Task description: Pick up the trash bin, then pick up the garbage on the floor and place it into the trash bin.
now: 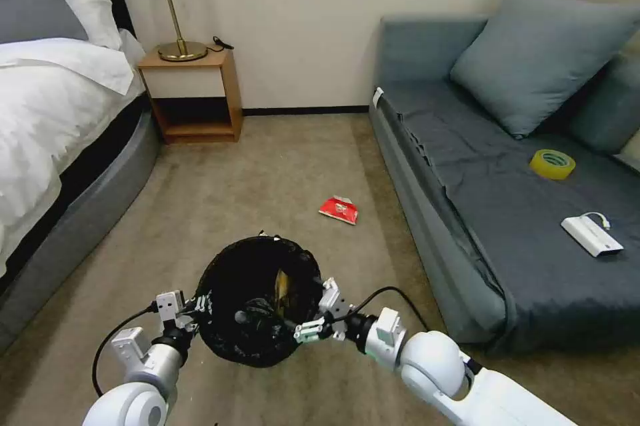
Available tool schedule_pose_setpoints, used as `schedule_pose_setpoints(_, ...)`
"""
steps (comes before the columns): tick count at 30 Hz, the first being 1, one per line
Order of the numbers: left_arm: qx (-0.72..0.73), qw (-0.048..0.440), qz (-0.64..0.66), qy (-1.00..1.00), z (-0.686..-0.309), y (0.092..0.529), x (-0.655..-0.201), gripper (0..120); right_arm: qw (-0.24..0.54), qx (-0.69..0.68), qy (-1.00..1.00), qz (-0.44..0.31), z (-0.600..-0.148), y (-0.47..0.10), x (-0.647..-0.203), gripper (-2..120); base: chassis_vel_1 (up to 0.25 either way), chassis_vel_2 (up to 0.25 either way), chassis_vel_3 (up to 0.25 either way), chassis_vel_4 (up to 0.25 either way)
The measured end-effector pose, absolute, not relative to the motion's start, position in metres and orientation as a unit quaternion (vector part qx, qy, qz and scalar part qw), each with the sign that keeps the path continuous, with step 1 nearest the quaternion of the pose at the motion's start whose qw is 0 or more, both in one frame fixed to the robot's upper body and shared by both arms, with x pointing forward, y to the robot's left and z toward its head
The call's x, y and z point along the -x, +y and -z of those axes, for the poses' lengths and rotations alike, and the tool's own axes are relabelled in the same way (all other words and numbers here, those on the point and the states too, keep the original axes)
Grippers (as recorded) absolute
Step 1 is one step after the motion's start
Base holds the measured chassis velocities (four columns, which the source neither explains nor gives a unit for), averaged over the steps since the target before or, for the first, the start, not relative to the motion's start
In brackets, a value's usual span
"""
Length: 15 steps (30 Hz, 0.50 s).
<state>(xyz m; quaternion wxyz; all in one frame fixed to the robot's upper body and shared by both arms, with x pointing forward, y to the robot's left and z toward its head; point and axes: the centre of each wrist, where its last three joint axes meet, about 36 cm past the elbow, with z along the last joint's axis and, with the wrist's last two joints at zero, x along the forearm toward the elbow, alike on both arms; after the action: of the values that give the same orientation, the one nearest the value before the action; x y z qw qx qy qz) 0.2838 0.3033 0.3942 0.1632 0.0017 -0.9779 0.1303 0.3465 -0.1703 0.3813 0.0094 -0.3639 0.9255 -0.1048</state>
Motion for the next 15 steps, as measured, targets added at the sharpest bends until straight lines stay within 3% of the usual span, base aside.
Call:
schedule_pose_setpoints(4, -0.010, 0.150, -0.125, -0.981, -0.400, 0.306, -0.287, 4, 0.058, 0.280, 0.952, 0.113, -0.388, -0.183, -0.332, 100, 0.000, 0.000, 0.000, 0.000)
schedule_pose_setpoints(15, -0.037, 0.137, -0.119, -0.983, -0.401, 0.304, -0.287, 4, 0.072, 0.177, 0.979, 0.073, -0.408, -0.200, -0.312, 100, 0.000, 0.000, 0.000, 0.000)
